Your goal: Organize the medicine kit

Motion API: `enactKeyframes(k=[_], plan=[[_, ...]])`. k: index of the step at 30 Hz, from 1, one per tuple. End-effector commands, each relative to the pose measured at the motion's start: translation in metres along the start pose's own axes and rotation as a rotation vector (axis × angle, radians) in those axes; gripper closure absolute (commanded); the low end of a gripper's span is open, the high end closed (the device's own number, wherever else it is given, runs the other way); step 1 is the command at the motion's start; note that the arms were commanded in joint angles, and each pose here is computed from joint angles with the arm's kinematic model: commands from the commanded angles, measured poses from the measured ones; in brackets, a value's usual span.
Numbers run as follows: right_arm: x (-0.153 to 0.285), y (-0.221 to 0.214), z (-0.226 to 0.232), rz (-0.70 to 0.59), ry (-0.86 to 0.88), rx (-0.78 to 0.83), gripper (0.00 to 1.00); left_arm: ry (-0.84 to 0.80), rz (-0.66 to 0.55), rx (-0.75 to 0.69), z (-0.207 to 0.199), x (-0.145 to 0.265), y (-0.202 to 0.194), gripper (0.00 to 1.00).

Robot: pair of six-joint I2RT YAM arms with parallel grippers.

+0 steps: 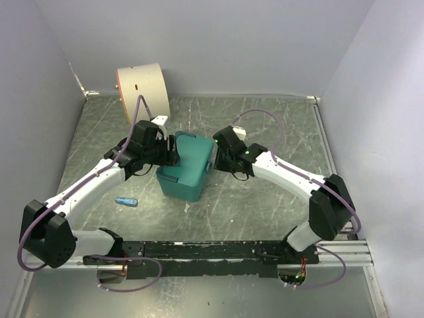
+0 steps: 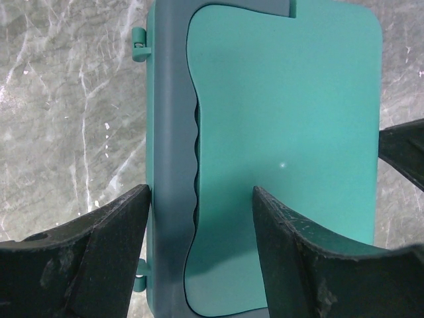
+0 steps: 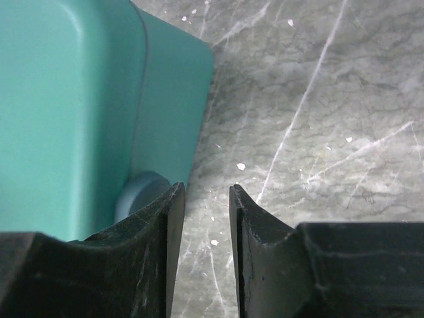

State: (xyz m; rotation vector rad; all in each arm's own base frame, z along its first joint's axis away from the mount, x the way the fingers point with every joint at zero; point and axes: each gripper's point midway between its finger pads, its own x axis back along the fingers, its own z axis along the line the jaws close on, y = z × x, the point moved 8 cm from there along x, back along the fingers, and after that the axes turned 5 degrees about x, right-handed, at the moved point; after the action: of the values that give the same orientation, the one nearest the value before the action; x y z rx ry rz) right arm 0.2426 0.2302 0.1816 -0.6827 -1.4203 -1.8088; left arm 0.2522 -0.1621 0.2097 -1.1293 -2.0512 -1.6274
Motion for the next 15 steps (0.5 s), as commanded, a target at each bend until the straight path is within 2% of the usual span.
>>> enactKeyframes(k=[1,15], plan=[[-0.001,0.009,0.007,0.045,-0.028,0.064,0.68,0.023,0.22,-0.015,0.01,-0.004,-0.041,0.29],[-0.014,0.005,0.024,0.118,-0.057,0.079,0.73,0.014,0.241,-0.016,0.01,-0.005,-0.044,0.3]])
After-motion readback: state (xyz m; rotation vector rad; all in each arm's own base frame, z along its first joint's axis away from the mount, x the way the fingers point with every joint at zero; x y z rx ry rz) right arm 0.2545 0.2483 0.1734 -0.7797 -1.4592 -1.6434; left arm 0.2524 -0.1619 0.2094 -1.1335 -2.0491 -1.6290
